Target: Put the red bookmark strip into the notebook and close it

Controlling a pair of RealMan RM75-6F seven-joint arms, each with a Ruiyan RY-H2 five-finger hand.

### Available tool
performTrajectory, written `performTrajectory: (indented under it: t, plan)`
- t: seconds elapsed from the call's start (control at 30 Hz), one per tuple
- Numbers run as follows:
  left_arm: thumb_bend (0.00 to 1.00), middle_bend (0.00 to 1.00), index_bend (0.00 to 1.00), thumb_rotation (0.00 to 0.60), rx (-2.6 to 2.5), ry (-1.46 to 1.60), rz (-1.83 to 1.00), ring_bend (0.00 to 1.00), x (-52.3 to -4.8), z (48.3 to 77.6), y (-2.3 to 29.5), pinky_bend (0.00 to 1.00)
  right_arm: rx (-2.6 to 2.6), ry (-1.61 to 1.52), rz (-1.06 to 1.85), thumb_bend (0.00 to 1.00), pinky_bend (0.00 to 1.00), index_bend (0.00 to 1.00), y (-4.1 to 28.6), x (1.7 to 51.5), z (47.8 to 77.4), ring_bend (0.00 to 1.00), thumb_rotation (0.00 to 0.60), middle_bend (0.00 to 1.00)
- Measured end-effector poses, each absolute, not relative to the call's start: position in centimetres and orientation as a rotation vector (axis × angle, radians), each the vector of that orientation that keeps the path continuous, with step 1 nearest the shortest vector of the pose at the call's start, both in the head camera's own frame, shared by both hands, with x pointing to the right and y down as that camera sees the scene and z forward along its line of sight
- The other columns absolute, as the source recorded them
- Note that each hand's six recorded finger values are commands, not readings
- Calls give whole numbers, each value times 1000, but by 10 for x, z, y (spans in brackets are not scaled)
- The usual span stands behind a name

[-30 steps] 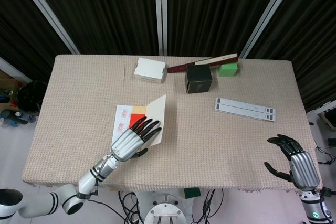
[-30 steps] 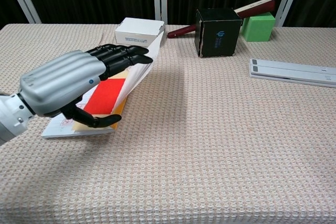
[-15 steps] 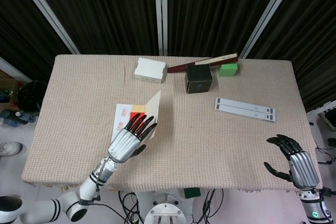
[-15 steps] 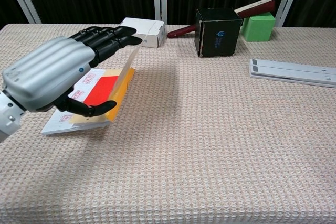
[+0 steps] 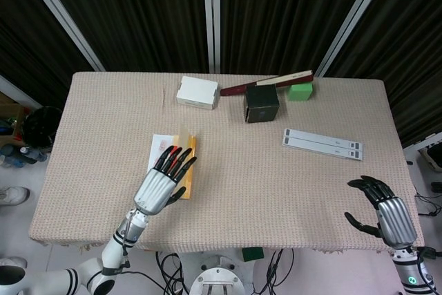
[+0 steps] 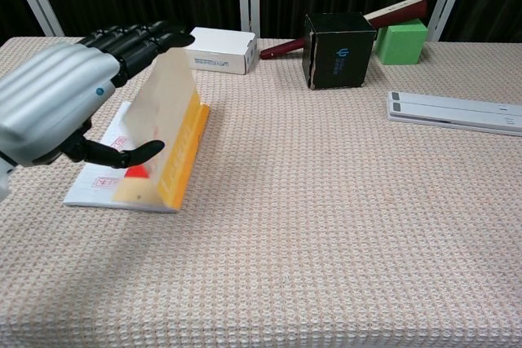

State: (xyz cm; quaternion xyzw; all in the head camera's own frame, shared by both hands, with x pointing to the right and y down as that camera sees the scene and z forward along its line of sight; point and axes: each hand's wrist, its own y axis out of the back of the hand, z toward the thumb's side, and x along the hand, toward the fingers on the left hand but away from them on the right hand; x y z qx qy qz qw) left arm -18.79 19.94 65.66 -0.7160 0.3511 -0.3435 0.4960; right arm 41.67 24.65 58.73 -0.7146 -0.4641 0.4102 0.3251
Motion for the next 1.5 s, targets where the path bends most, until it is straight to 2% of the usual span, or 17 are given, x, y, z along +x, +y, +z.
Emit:
performTrajectory:
  t: [0.23, 0.47, 0.57, 0.73, 0.87, 1.0, 1.2, 1.3, 1.5]
  plan:
    - [237, 0, 66, 600, -1721, 819, -898, 0, -195, 662, 200, 70, -1880, -1208, 1073, 176, 231, 290, 245, 414, 588, 168, 600, 266]
    - [236, 0, 76, 600, -1708, 809, -1034, 0, -224, 667, 181, 70, -1871, -1198, 1071, 176, 230, 290, 242, 415, 585, 168, 600, 267]
    - [236, 0, 97, 600, -1707, 796, -1118, 0, -246, 665, 169, 70, -1858, -1188, 1099, 176, 231, 290, 240, 419, 585, 168, 600, 263]
    - [232, 4, 150, 600, -1649, 799, -1314, 0, -309, 653, 143, 71, -1767, -1180, 1168, 176, 220, 286, 234, 436, 579, 142, 600, 238]
    - [229, 29, 162, 600, -1569, 841, -1425, 0, -364, 636, 134, 71, -1629, -1180, 1263, 176, 187, 224, 229, 461, 572, 104, 600, 200]
    - [229, 31, 167, 600, -1521, 912, -1480, 0, -408, 623, 147, 70, -1555, -1197, 1316, 176, 185, 135, 230, 481, 564, 103, 600, 185]
    - [218, 31, 167, 600, -1494, 939, -1510, 0, -451, 601, 193, 70, -1535, -1241, 1310, 176, 185, 114, 240, 494, 553, 103, 600, 182]
    - [199, 31, 167, 600, -1469, 929, -1529, 0, -460, 589, 219, 70, -1529, -1248, 1297, 176, 185, 114, 246, 495, 550, 103, 600, 182]
    - [190, 31, 167, 600, -1422, 987, -1507, 0, -460, 565, 251, 70, -1565, -1235, 1260, 177, 185, 110, 255, 486, 549, 103, 600, 187]
